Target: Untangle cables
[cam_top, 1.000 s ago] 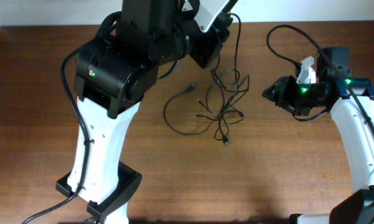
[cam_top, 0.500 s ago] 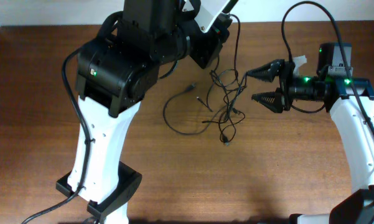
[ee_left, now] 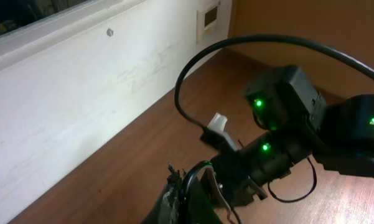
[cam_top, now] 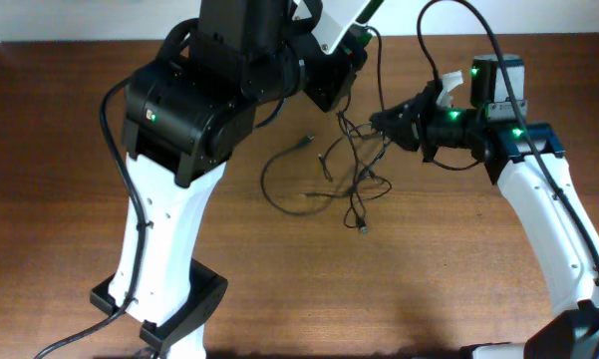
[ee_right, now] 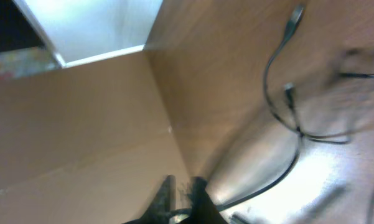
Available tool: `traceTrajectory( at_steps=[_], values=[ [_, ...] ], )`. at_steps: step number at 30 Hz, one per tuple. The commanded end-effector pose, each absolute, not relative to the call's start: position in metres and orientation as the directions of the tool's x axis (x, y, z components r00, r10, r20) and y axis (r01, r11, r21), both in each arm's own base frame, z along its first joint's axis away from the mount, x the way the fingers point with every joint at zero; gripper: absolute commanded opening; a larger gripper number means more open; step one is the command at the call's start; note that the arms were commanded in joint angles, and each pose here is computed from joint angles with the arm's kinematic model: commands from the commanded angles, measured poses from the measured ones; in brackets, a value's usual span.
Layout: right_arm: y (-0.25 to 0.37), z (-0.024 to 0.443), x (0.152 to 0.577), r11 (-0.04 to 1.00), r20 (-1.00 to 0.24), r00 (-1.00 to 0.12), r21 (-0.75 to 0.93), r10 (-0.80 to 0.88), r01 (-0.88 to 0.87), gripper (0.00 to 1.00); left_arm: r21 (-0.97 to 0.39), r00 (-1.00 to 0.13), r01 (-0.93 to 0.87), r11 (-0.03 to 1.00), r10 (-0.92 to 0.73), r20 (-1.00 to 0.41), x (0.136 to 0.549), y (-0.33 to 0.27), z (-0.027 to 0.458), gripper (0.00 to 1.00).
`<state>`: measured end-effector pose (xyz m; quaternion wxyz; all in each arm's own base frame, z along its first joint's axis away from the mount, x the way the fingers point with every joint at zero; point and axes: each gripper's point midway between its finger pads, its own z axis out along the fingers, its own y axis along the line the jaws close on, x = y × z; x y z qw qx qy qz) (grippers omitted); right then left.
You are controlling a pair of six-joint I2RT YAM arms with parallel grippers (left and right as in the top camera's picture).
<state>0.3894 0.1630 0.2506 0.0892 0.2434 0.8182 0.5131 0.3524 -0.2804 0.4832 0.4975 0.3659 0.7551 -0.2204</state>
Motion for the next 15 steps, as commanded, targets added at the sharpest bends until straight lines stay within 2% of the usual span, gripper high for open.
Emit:
traceTrajectory(
  at_steps=[1,4,9,11,15],
  values=[
    [0.138,0.219,0.401,0.526,-0.060,-0.853,0.809,0.518,0.263,0.04,0.045,-0.194,0.764,0.644,0.296,-0.935,0.344,-0.273,0.505,0.00],
    [0.118,0.177,0.395,0.639,-0.068,-0.843,0.685,0.533,0.349,0.04,0.118,-0.092,0.659,0.743,0.235,-0.968,0.326,-0.234,0.555,0.00],
    [0.102,0.140,0.391,0.677,-0.018,-0.848,0.611,0.529,0.410,0.04,0.155,0.022,0.242,0.958,0.154,-0.988,0.277,-0.112,0.624,0.00],
    [0.088,0.133,0.391,0.677,-0.008,-0.838,0.593,0.545,0.435,0.04,0.127,0.052,0.064,0.990,0.123,-0.991,0.253,-0.064,0.641,0.00],
    [0.061,0.128,0.381,0.693,0.002,-0.839,0.564,0.543,0.450,0.04,0.093,0.083,-0.033,0.995,0.096,-0.992,0.229,-0.032,0.651,0.00]
  ],
)
